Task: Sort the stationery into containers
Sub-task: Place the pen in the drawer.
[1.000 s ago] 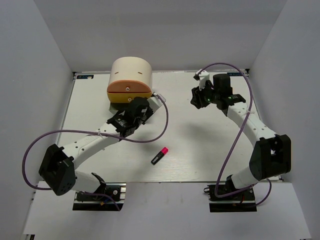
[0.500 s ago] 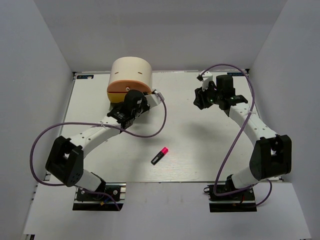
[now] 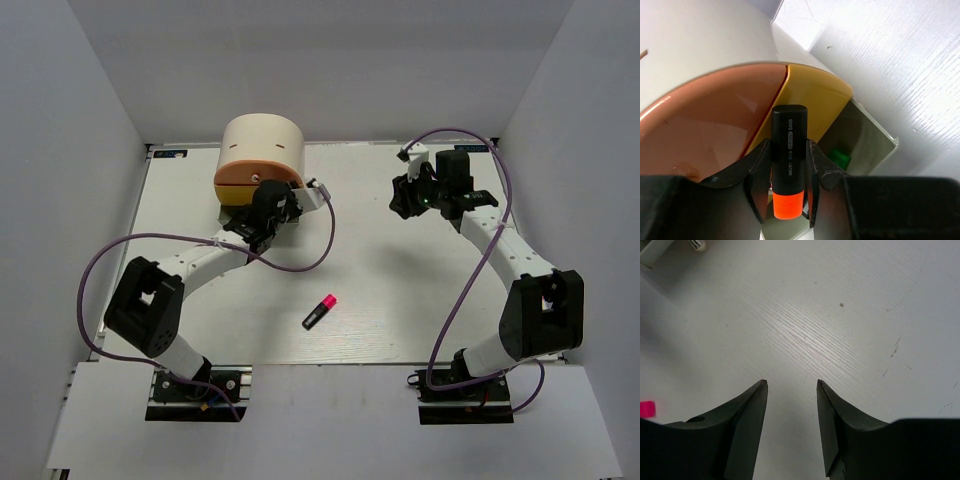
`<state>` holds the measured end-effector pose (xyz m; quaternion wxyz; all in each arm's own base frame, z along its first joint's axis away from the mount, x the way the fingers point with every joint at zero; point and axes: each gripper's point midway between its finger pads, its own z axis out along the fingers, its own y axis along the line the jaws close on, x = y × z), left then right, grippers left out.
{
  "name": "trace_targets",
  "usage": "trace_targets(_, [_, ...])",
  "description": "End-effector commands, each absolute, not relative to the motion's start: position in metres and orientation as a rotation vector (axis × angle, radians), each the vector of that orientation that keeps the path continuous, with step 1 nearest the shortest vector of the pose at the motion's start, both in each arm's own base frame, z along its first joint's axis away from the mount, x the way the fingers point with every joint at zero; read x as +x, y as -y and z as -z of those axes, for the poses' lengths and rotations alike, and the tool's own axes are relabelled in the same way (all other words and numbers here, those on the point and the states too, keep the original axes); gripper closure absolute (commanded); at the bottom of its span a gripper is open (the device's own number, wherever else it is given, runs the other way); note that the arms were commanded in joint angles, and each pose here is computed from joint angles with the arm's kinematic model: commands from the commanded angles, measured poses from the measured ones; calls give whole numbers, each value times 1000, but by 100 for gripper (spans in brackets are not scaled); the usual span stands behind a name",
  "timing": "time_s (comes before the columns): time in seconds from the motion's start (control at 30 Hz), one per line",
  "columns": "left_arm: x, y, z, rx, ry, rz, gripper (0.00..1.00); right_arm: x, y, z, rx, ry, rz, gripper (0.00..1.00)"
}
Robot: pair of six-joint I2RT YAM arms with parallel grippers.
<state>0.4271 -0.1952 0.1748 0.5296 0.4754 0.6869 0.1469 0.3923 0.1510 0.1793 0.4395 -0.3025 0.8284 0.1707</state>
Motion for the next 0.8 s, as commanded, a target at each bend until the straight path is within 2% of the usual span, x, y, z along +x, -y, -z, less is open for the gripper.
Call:
trace_targets(0.0, [430,187,-176,1109,-1622,-377,91,393,-149,-191,-754,-2024,-422,50])
trace_targets(0.3, [432,184,-167,1076,-1640,-392,85,392,-150,-189,-752,-2031,-439,50])
trace_targets(0.6, [425,182,-163,1077,-1658,-371,64,388,-150,-188,-753,-2032,-449,50])
trace_targets(0.7, [423,181,-163,1077,-1658,-371,61,388,-151,-189,-755,-2032,-452,50])
trace_targets(0.73, [423,181,-163,1077,-1658,-371,52,389,-151,-189,-756,-2029,-453,50])
trace_targets(0.77, [421,177,-162,1072,-1662,-382,47,389,-151,-189,-756,-2029,-453,50])
